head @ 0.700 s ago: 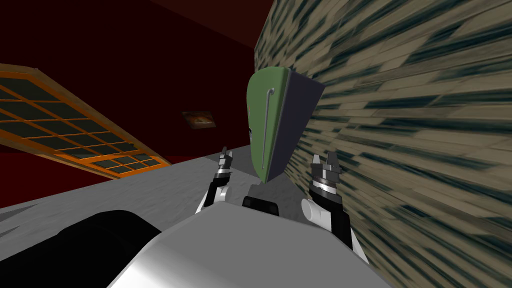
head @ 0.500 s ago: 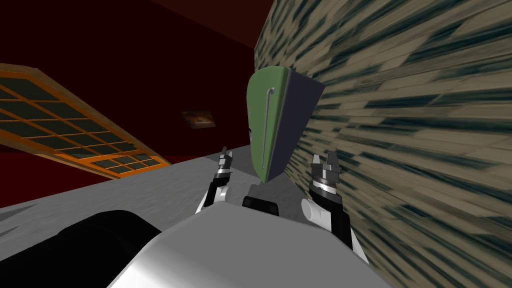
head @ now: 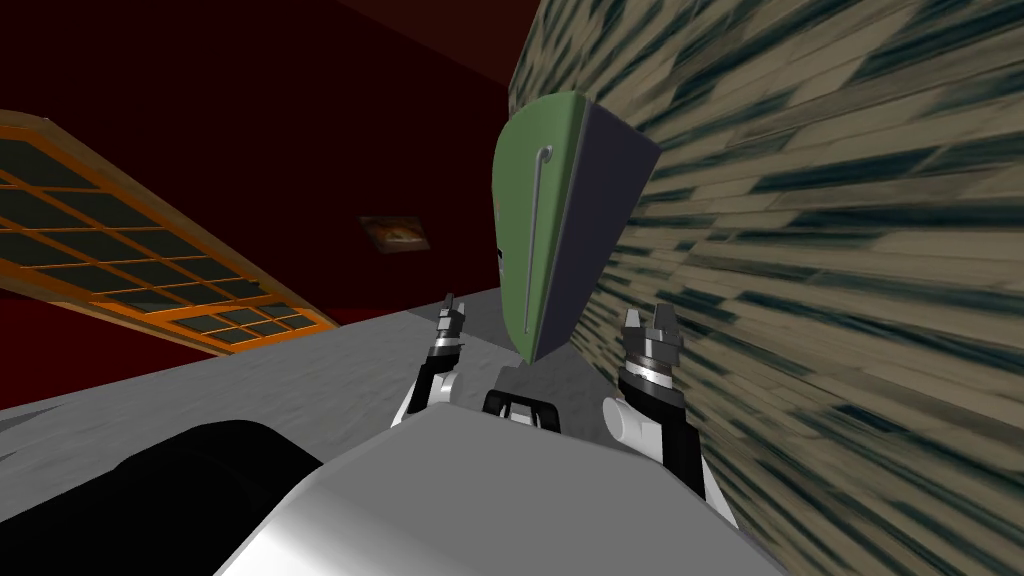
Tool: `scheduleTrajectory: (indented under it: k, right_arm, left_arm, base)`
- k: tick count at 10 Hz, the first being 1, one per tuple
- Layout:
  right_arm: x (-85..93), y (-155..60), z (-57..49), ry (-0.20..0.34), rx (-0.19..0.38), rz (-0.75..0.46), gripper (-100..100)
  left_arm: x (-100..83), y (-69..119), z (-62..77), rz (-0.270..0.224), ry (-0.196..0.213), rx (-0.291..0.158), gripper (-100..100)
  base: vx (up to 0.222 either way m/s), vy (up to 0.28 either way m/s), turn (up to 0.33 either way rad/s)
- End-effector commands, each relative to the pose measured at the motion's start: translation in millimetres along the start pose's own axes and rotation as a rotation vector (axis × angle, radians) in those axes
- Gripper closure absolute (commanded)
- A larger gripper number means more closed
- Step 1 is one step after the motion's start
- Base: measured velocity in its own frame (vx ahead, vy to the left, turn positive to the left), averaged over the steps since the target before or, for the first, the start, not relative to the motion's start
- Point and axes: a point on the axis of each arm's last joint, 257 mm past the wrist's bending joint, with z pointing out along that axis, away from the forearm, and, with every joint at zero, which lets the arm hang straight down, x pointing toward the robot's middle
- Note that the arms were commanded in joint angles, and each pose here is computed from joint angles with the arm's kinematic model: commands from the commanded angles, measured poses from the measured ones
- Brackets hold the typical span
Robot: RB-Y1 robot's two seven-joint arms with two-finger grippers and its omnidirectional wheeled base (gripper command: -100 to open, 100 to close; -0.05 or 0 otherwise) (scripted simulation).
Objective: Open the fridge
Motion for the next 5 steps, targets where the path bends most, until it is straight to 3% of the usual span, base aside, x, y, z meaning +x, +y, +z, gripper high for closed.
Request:
scheduleTrajectory:
  k: [1, 2, 3, 5]
  right_arm:
    - [0.0, 0, 0.0, 0.000, 0.000, 0.000, 0]
    - [0.0, 0, 0.0, 0.000, 0.000, 0.000, 0]
    - [1.6, -6, 0.2, 0.028, 0.015, 0.005, -100]
    - [1.8, -21, 0.2, 0.061, 0.057, 0.031, -100]
  left_arm:
    - [0.0, 0.0, 0.0, 0.000, 0.000, 0.000, 0]
    - [0.0, 0.0, 0.0, 0.000, 0.000, 0.000, 0]
    - [0.0, 0.0, 0.0, 0.000, 0.000, 0.000, 0]
    - [0.0, 0.3, -0.1, 0.000, 0.000, -0.001, 0]
  base:
    - [0.000, 0.000, 0.000]
    - [0.000, 0.000, 0.000]
    - [0.000, 0.000, 0.000]
    - [-0.013, 0.006, 0.019]
